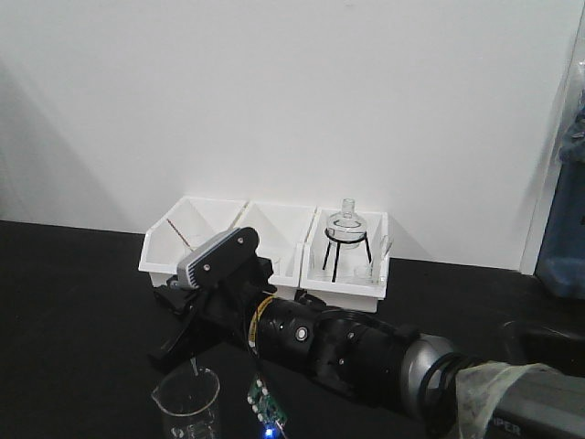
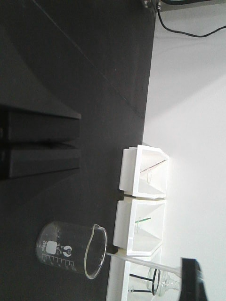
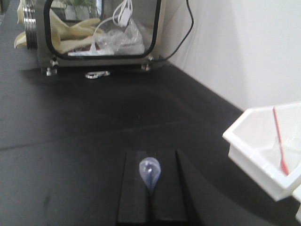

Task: Grab transparent chemical and place on left bench
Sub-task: 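Lower the pipette into the beaker and open the right gripper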

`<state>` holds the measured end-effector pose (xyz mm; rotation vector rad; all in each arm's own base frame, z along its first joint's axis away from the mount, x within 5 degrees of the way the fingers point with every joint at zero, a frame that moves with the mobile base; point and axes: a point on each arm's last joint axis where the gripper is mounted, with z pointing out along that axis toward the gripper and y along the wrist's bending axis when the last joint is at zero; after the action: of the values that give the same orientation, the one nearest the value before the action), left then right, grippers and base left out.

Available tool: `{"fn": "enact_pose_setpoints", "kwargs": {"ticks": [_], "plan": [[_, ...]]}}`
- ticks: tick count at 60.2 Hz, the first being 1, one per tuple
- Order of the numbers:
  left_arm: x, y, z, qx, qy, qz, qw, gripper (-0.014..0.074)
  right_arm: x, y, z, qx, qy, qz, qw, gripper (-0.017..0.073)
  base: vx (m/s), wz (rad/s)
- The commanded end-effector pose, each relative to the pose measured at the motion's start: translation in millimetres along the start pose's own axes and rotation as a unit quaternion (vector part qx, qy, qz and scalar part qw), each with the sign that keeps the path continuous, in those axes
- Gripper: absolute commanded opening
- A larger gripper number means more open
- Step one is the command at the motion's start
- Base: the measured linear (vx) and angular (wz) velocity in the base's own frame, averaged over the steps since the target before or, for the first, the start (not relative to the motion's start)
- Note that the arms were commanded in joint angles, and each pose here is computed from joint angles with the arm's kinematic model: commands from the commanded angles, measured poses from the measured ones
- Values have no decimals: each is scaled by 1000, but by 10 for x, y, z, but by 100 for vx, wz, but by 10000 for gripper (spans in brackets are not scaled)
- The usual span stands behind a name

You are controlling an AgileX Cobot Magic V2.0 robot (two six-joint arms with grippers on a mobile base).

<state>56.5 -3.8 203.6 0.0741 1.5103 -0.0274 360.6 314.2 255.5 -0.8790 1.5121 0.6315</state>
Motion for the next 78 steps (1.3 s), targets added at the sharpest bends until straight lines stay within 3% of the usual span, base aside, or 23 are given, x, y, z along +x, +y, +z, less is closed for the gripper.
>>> {"fn": "enact_pose_setpoints", "kwargs": {"ticks": [1,15,21,28,36,46,63,78], "plan": [[-28,1,-13,-1,-41,-4,999,-3,-376,32,-77,-11,-66,8,998,4,0,0],[-28,1,-13,-1,-41,-4,999,-3,-169,47,16,-6,-28,47,998,135,0,0],[-28,1,-13,-1,-41,-4,999,-3,-100,47,46,-6,-20,75,997,276,0,0],[-28,1,-13,-1,-41,-4,999,-3,-90,41,47,-2,-15,81,997,463,0,0],[-28,1,-13,-1,-41,-4,999,-3,-207,23,-20,1,-23,90,996,587,0,0],[-28,1,-13,-1,-41,-4,999,-3,-465,-21,-369,42,9,52,998,589,0,0],[-28,1,-13,-1,-41,-4,999,-3,-591,28,-1647,95,13,51,994,542,0,0],[-28,1,-13,-1,-41,-4,999,-3,-597,256,-2802,188,11,40,981,498,0,0]]}}
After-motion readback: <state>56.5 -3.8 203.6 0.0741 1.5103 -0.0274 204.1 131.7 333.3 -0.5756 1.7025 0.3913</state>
